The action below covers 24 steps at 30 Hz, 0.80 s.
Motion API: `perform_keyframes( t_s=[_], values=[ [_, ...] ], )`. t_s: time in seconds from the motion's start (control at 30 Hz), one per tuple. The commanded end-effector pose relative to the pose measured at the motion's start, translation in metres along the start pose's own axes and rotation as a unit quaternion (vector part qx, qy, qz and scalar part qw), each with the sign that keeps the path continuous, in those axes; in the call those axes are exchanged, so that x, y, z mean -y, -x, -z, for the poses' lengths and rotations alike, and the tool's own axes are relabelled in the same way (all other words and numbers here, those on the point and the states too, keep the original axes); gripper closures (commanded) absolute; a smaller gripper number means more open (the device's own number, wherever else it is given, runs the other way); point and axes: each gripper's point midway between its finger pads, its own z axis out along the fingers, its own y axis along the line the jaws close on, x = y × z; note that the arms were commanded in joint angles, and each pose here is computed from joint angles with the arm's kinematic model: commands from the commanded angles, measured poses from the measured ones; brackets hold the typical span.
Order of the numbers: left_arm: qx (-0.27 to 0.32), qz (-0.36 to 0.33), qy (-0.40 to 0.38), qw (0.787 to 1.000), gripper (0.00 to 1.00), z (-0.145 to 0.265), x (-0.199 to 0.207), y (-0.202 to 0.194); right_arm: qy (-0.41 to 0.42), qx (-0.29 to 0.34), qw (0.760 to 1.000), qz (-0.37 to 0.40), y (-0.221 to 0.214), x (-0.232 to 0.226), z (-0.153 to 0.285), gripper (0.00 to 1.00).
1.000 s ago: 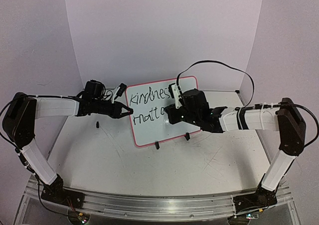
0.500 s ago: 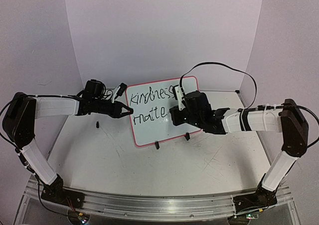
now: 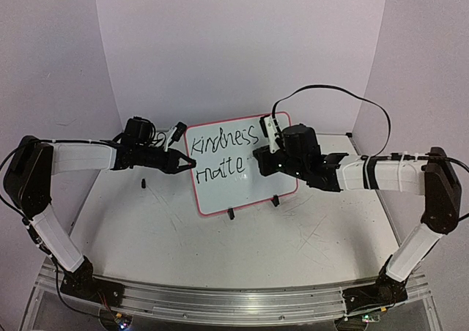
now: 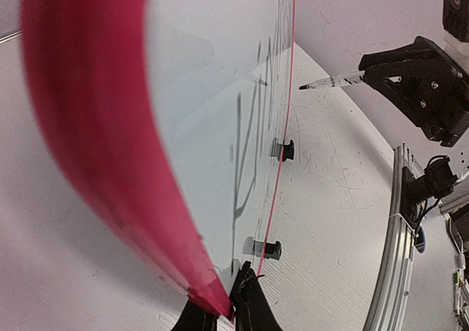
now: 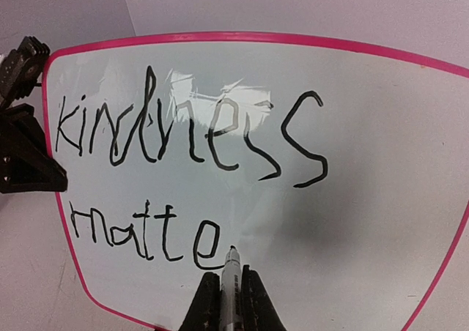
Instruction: Write a sentence on the whiteboard
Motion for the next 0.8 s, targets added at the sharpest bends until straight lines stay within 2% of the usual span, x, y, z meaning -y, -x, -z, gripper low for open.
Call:
perform_keyframes(
  t_s=[0.0, 0.37, 0.77],
  values=[
    [0.008, -0.043, 0.119, 0.992, 1.00, 0.009, -0.044, 0.011, 0.021, 0.026, 0.999, -0.001, 0.022, -0.007, -0.008, 1.00],
    [0.008, -0.044, 0.120, 0.992, 1.00, 0.009, -0.044, 0.011, 0.014, 0.023, 1.000, 0.000, 0.018, -0.006, -0.019, 1.00],
    [0.009, -0.045, 0.120, 0.992, 1.00, 0.010, -0.043, 0.012, -0.011, 0.010, 1.000, -0.004, 0.004, 0.006, -0.009, 1.00]
  ],
)
